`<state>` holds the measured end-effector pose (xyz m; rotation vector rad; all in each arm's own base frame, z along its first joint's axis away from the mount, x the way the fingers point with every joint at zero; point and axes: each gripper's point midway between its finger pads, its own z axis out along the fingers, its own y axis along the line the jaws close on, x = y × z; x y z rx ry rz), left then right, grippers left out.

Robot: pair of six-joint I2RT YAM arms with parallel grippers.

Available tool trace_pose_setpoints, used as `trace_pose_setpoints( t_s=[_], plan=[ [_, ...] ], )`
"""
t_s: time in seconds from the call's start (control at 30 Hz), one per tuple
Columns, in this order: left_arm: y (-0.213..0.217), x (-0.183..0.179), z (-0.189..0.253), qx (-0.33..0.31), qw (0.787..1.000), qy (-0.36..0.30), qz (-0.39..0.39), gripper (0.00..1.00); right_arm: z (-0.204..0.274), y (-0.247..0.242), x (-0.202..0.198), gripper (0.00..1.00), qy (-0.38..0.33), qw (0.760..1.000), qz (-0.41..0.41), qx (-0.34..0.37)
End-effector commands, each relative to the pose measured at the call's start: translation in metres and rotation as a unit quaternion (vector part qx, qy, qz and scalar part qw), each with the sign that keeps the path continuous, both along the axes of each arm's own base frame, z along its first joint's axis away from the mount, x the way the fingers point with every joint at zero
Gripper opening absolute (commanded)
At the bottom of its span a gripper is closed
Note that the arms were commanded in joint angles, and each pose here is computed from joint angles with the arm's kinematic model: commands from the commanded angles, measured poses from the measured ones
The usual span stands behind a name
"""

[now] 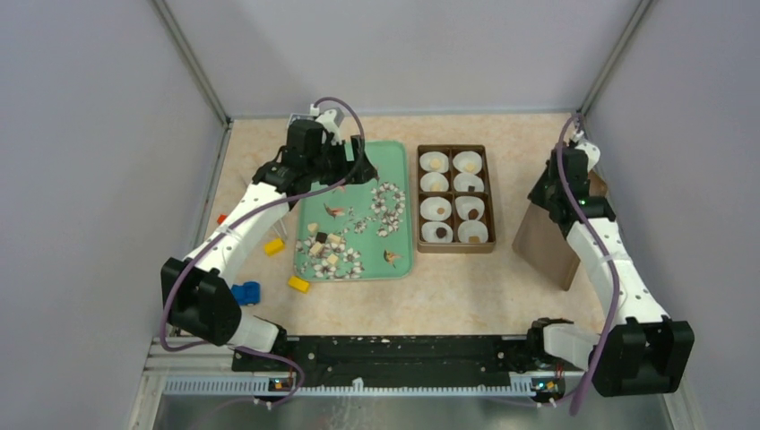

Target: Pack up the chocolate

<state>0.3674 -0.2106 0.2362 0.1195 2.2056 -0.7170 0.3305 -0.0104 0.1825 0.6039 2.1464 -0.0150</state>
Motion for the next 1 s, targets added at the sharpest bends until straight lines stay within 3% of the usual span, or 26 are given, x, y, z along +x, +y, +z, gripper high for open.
trace_pose_setpoints(
  t_s=[0.0,0.33,0.6,0.73,0.97],
  plan=[
    [-0.010,0.008,0.030,-0.019,0.998,-0.052,-0.025,0.90,0.070,0.002,0.005,0.00,-0.087,0.996,0.013,0.006],
    [-0.048,-0.010,0.037,-0.090,0.985,-0.038,-0.140,0.95,0.129,0.042,0.010,0.00,-0.164,0.978,0.116,0.059],
    [-0.067,-0.015,0.048,-0.143,0.971,-0.040,-0.189,0.95,0.181,0.090,0.008,0.00,-0.241,0.935,0.224,0.134],
    [-0.070,-0.013,0.050,-0.155,0.968,-0.051,-0.192,0.97,0.215,0.121,0.003,0.00,-0.286,0.891,0.297,0.190],
    [-0.069,-0.023,0.072,-0.213,0.943,-0.101,-0.235,0.99,0.283,0.165,-0.026,0.00,-0.373,0.772,0.427,0.287]
  ],
)
